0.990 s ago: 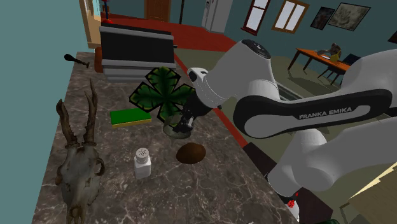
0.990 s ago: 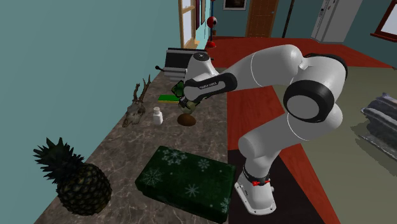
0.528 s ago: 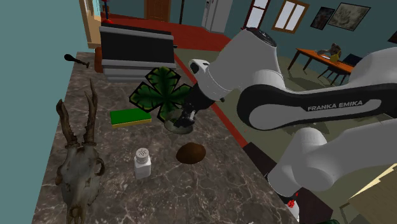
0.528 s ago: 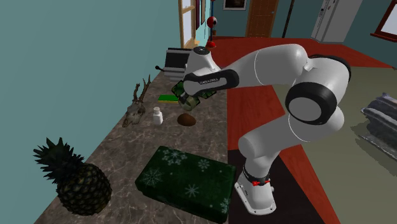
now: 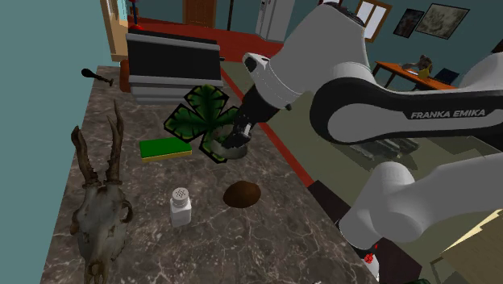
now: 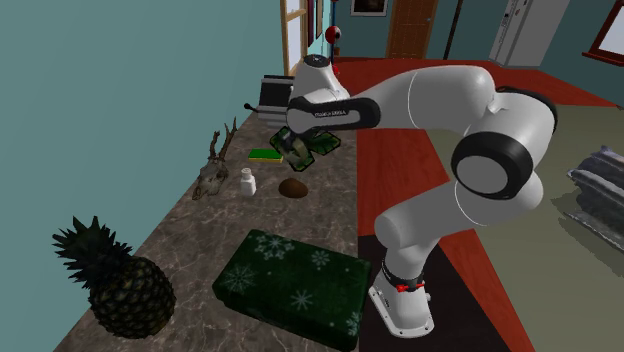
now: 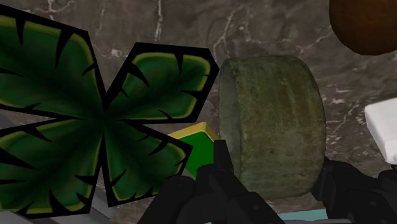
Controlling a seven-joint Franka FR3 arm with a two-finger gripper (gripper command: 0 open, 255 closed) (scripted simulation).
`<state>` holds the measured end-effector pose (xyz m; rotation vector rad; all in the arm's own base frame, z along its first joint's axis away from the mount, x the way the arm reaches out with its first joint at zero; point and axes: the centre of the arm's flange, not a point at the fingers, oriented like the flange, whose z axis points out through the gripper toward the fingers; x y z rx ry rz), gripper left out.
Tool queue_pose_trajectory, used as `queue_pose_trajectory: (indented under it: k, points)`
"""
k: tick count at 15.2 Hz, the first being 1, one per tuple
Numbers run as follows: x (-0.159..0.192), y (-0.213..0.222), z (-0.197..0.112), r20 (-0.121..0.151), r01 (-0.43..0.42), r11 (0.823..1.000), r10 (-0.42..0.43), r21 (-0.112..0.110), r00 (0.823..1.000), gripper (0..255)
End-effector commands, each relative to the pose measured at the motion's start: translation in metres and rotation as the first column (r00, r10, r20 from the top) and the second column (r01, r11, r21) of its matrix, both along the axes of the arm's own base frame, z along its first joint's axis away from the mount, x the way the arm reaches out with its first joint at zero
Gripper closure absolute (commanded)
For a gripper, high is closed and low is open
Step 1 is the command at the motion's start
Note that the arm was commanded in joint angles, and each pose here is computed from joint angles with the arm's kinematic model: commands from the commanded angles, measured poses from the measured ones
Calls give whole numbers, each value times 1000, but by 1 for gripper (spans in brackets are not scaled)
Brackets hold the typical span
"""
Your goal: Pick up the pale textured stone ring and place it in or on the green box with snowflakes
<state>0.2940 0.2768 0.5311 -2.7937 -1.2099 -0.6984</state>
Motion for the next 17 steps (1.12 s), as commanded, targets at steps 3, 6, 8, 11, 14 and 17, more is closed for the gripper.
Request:
queue_pose_trajectory:
  k: [3,6,8,11,14,17]
  points:
    - [0,-1,20,0,0,1000,0,0,1000,255]
    - [0,-1,36,0,0,1000,0,0,1000,255]
    - [0,-1,47,0,0,1000,0,0,1000,255]
    - [0,-1,62,0,0,1000,0,0,1000,255]
    - [0,-1,78,0,0,1000,0,0,1000,255]
    - [0,-1,94,0,0,1000,0,0,1000,255]
